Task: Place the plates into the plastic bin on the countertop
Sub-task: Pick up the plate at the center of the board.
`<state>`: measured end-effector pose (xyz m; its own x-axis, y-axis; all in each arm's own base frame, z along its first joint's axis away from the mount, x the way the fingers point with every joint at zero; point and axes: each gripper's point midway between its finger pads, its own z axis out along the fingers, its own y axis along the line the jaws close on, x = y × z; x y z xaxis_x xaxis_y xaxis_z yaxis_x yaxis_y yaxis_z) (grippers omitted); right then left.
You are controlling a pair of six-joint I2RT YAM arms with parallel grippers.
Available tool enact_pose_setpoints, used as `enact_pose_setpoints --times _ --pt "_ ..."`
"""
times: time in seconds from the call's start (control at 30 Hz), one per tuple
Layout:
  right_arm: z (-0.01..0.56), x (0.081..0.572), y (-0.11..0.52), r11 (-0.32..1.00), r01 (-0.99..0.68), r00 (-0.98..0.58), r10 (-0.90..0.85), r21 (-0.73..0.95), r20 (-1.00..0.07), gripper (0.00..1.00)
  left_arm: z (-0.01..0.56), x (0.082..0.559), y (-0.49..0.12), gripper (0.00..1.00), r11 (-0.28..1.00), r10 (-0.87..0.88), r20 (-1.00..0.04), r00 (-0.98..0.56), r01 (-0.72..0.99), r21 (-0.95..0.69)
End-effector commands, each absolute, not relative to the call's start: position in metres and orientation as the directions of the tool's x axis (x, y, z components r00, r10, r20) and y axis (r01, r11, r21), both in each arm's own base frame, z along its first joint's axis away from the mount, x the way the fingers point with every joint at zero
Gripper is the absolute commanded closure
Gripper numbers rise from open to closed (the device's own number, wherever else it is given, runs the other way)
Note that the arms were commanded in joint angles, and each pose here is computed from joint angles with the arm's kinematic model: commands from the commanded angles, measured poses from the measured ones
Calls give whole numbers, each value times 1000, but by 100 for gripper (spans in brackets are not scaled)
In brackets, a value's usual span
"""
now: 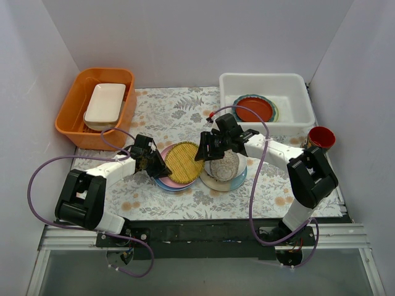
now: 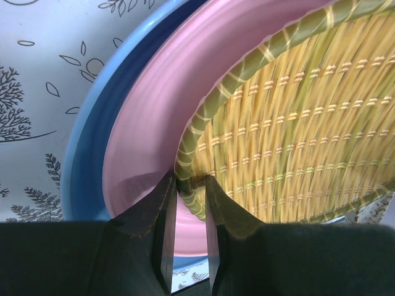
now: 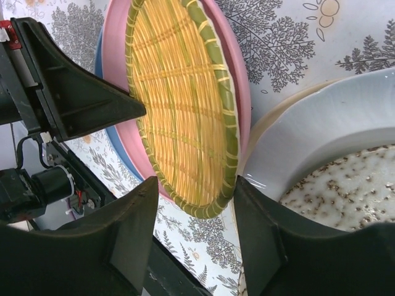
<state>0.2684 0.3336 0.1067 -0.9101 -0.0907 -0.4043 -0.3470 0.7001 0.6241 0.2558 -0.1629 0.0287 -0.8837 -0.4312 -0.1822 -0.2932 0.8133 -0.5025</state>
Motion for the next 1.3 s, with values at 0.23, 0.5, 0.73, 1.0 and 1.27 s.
enact_pose_setpoints --times 0.23,0.5,0.73,1.0,1.27 --pt "133 267 356 610 -414 -884 -93 676 -458 64 -6 220 -146 100 873 -381 -111 -918 -317 -371" --pt "148 257 371 512 -466 -863 -84 721 -498 74 -10 218 -147 100 876 -371 -101 -923 -312 -368" --pt "145 248 378 462 -475 -866 -93 749 -492 71 -8 220 -149 100 874 -367 -107 -924 -304 -379" --pt "145 247 378 465 -474 -867 -97 748 -489 92 -6 221 -150 100 876 -361 -112 -926 -295 -381" --pt "148 245 373 486 -474 -865 -100 734 -492 99 2 222 -149 100 875 -363 -134 -922 -288 -389"
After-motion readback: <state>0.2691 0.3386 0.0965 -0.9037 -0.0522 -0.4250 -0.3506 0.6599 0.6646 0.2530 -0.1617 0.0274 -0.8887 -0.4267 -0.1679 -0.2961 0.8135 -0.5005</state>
